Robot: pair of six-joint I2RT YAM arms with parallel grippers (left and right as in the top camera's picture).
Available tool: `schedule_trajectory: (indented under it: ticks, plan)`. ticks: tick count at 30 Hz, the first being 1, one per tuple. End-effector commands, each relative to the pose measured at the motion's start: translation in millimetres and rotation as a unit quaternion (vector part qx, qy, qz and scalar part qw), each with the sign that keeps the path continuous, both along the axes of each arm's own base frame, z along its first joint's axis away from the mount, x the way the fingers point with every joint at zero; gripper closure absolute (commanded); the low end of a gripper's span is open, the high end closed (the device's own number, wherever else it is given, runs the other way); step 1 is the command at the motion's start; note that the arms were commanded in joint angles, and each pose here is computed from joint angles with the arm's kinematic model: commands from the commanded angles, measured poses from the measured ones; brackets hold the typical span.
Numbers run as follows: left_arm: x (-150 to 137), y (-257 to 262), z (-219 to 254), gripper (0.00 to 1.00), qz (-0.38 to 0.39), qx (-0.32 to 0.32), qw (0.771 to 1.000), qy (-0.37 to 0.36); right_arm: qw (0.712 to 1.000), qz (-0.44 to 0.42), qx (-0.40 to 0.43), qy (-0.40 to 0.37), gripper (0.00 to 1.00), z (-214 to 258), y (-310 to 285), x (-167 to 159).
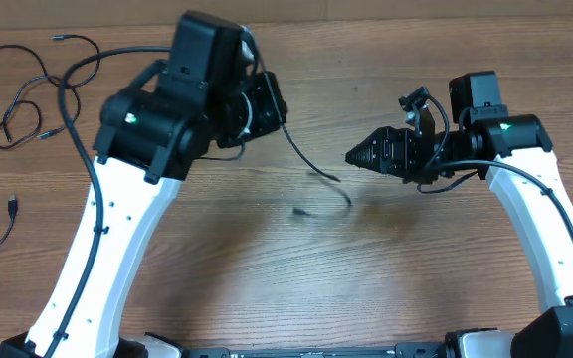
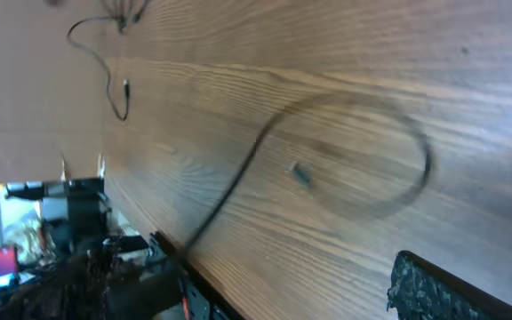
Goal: Untangle cables
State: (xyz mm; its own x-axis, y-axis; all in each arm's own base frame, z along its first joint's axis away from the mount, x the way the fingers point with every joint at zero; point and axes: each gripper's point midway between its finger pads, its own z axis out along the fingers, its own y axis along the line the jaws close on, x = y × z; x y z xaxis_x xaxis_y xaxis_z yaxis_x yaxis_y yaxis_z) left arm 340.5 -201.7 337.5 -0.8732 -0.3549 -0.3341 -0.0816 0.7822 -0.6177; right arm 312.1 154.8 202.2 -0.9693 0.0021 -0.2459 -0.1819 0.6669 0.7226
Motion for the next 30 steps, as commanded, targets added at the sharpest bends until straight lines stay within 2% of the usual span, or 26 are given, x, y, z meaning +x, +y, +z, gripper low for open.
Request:
schedule_trajectory:
  ticks: [1,8,19,25,27,30]
  plan:
    - [3.5,9.2,9.9,0.96,0.039,-0.015,0.999,0.001,0.992,0.048,0.016,-0.118,0.0,52.8,5.8,2.9]
    - [-1.2,1.3,12.6,0.96,0.066,-0.065,0.995,0.042,0.96,0.116,-0.006,-0.257,0.0,95.9,8.4,-10.5]
    - [5.3,-22.3,41.0,0.96,0.038,-0.146,0.988,0.025,0.909,0.244,0.009,-0.337,0.0,104.1,54.7,-44.5]
    - [1.3,-26.5,42.6,0.96,0.032,-0.16,0.986,0.038,0.896,0.26,-0.022,-0.358,0.0,100.4,70.4,-43.8]
    - [-1.5,-29.3,43.8,0.96,0.025,-0.168,0.984,0.045,0.894,0.262,-0.022,-0.362,0.03,101.2,72.8,-43.7]
    - [-2.4,-30.1,44.1,0.96,0.022,-0.17,0.984,0.046,0.895,0.259,-0.022,-0.363,0.14,102.1,73.4,-42.6]
